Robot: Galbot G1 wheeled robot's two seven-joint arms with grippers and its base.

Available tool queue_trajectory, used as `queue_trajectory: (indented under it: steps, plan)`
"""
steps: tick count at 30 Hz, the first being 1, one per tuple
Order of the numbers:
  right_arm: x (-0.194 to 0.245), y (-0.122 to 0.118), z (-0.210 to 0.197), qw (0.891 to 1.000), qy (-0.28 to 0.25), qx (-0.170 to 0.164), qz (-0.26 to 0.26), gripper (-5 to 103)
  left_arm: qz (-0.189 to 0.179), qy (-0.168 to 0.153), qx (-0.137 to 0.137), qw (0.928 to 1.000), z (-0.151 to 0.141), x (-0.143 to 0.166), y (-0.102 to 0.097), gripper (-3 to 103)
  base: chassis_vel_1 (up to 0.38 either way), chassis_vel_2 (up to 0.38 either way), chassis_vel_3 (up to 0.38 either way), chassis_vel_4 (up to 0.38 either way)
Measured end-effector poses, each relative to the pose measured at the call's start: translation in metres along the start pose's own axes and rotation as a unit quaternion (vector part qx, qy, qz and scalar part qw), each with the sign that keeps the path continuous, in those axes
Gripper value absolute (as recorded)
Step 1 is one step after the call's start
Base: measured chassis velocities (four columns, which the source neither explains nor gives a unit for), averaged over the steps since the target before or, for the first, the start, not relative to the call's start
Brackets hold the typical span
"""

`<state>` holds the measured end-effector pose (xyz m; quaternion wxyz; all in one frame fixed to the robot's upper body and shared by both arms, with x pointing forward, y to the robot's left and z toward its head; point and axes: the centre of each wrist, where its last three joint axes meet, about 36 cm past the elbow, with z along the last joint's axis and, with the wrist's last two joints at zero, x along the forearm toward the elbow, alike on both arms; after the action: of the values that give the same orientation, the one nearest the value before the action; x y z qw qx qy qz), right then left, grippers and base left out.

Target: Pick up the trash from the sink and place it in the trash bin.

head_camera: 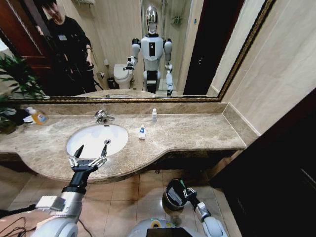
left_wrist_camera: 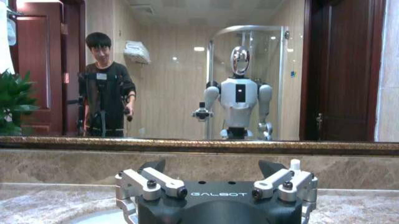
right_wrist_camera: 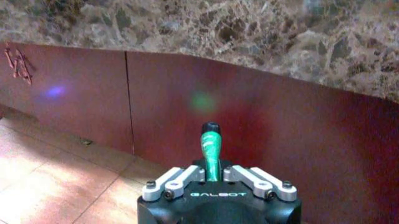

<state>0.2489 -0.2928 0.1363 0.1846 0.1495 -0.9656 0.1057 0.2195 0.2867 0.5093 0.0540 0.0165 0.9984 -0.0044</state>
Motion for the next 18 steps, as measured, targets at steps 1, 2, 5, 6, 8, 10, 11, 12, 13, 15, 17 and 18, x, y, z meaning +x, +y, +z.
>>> queue_trajectory:
  steps: [1,2,5,6,8,10,11,12,13,15,17,18]
  plan:
    - [0.0,-0.001,0.002,1.0,0.001,0.0,0.0,10,0.0,0.0,0.0,1.0,0.0,0.0,0.0,100,0.0,0.0,0.0,0.0]
    - [0.0,-0.001,0.002,1.0,0.001,0.0,0.0,10,0.0,0.0,0.0,1.0,0.0,0.0,0.0,100,0.0,0.0,0.0,0.0]
    - [-0.001,0.001,0.004,1.0,0.001,0.001,0.0,10,0.0,0.0,0.0,1.0,0.0,0.0,0.0,100,0.0,0.0,0.0,0.0]
    - [-0.001,0.001,0.004,1.0,0.001,0.001,0.0,10,0.0,0.0,0.0,1.0,0.0,0.0,0.0,100,0.0,0.0,0.0,0.0]
    - [0.0,0.005,0.004,1.0,0.002,0.003,0.001,12,0.0,0.0,0.0,1.0,0.0,0.0,0.0,100,0.0,0.0,0.0,0.0]
    - [0.0,0.006,0.004,1.0,0.002,0.007,0.006,17,0.0,0.0,0.0,1.0,0.0,0.0,0.0,100,0.0,0.0,0.0,0.0]
    - [0.0,0.008,0.003,1.0,0.002,0.008,0.01,22,0.0,0.0,0.0,1.0,0.0,0.0,0.0,100,0.0,0.0,0.0,0.0]
    - [0.0,0.01,0.004,1.0,0.002,0.009,0.012,28,0.0,0.0,0.0,1.0,0.0,0.0,0.0,100,0.0,0.0,0.0,0.0]
    - [0.0,0.01,0.004,1.0,0.002,0.009,0.012,28,0.0,0.0,0.0,1.0,0.0,0.0,0.0,100,0.0,0.0,0.0,0.0]
    - [0.0,0.013,0.004,1.0,0.003,0.009,0.014,33,0.0,0.0,0.0,1.0,0.0,0.0,0.0,100,0.0,0.0,0.0,0.0]
    - [0.0,0.014,0.005,1.0,0.003,0.01,0.016,38,0.0,0.0,0.0,1.0,0.0,0.0,0.0,100,0.0,0.0,0.0,0.0]
    - [0.001,0.014,0.005,1.0,0.004,0.01,0.017,44,0.0,0.0,0.0,1.0,0.0,0.0,0.0,100,0.0,0.0,0.0,0.0]
